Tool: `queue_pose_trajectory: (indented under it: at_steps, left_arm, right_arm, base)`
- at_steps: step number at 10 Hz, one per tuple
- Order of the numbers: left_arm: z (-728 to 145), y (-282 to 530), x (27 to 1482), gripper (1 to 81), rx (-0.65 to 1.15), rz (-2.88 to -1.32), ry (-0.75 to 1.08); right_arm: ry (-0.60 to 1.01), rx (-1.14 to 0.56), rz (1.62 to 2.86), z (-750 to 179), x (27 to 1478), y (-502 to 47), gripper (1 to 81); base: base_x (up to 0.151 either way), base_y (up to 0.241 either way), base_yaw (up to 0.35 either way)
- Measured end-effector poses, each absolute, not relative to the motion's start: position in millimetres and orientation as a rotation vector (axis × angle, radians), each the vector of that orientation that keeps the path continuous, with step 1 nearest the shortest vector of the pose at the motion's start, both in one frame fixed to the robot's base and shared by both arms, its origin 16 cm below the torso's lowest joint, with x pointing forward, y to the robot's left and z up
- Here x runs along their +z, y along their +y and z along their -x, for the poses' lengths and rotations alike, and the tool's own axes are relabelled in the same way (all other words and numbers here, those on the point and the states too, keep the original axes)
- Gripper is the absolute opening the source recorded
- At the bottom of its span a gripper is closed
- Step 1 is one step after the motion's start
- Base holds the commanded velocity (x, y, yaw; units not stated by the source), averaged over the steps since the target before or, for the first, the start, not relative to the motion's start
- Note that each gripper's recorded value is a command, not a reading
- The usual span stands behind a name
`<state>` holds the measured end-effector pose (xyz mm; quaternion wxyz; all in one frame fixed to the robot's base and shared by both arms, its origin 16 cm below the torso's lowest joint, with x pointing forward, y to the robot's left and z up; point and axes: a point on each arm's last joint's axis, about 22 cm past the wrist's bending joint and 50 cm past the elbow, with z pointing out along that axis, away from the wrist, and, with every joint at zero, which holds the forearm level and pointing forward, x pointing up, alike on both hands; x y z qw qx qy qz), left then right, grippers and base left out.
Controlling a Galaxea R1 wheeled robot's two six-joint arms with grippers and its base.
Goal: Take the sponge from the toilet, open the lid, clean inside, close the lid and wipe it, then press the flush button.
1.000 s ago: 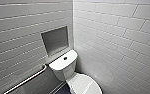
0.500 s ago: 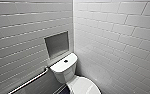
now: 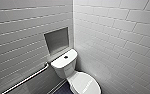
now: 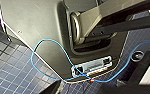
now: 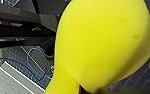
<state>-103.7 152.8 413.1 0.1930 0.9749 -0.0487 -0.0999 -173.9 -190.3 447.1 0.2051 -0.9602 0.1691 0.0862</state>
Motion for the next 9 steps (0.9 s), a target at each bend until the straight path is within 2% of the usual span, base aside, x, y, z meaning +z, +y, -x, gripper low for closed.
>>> queue_pose_trajectory:
  at_steps: [3, 7, 9]
  left_arm:
    - [109.0, 152.9, 416.1, 81.1, -0.271, -2.737, -0.142]
    - [59.6, 152.9, 415.4, 81.1, -0.092, -2.754, -0.178]
    - [51.9, 158.8, 414.8, 81.1, -0.058, -2.769, -0.187]
  right_arm:
    - [0.462, 0.221, 2.677, 178.0, 448.7, -189.9, 1.0]
    - [0.415, 0.038, 2.671, 128.0, 438.0, -189.9, 1.0]
    - [0.401, 0.004, 2.675, 119.5, 435.6, -191.3, 1.0]
  base:
    - [0.0, 0.0, 0.0]
    - [0.0, 0.0, 0.0]
    - [0.0, 0.0, 0.0]
